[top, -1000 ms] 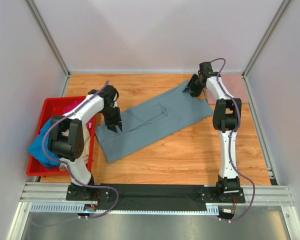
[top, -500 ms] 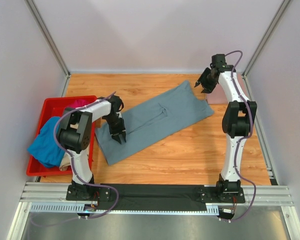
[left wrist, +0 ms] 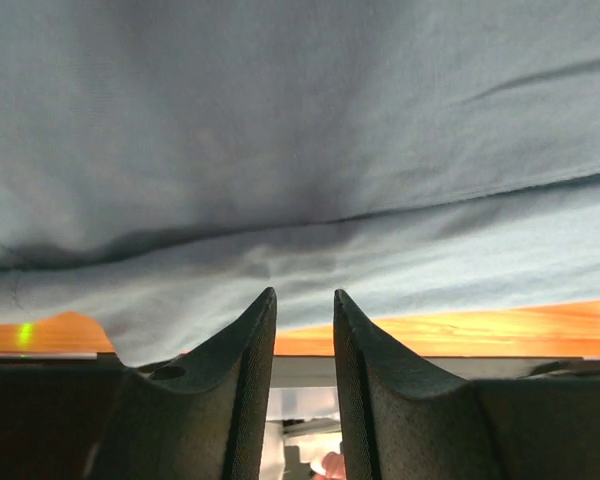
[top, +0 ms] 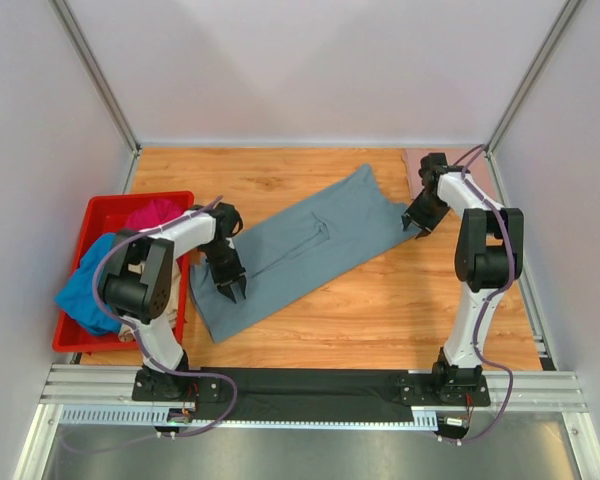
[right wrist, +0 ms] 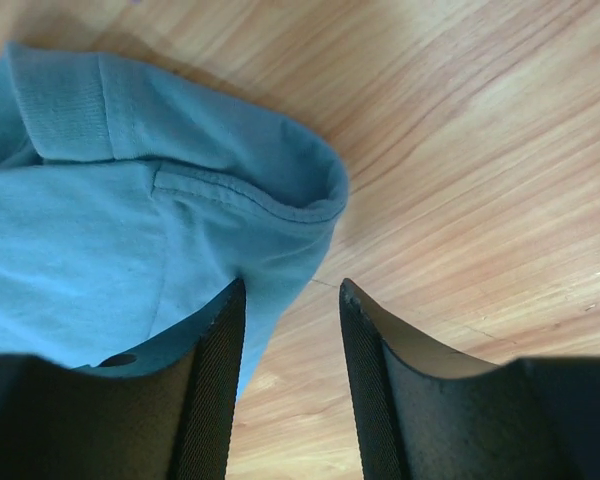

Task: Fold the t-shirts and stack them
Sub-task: Fold the tshirt

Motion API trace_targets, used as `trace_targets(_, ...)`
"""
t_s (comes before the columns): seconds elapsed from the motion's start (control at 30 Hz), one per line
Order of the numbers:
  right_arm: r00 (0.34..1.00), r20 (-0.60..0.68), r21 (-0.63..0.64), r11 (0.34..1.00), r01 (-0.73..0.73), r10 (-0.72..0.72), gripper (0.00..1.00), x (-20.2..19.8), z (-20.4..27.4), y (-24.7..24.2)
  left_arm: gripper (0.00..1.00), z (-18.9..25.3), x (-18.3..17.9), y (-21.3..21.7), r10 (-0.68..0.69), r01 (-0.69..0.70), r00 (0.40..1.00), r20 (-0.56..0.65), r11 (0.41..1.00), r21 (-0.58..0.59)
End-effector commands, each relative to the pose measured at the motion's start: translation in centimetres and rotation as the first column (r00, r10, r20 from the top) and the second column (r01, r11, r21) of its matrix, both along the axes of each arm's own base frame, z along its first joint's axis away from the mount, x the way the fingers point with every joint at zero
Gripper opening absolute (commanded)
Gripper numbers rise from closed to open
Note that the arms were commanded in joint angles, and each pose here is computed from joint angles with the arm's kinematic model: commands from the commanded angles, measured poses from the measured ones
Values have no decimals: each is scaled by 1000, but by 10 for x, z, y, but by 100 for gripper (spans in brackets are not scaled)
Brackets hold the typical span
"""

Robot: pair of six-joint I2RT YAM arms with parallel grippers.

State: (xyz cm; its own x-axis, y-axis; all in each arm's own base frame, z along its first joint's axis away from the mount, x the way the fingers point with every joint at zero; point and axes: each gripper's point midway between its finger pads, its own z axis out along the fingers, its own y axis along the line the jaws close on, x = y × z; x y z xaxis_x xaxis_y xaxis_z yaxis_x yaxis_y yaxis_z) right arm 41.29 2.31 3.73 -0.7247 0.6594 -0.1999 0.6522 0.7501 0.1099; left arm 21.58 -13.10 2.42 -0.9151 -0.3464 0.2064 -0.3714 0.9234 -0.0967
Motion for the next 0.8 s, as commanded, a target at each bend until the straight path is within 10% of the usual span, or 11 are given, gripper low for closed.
trace_targets(0.0, 993, 112, -42, 999, 32, -28, 42, 29, 10, -9, 37, 14, -6, -7, 54, -53, 999, 5, 998, -26)
trace_targets(0.77, 949, 257, 90, 974, -209, 181, 35, 127, -25, 26, 38, 77, 47, -23, -150, 145, 948, 281, 989, 39)
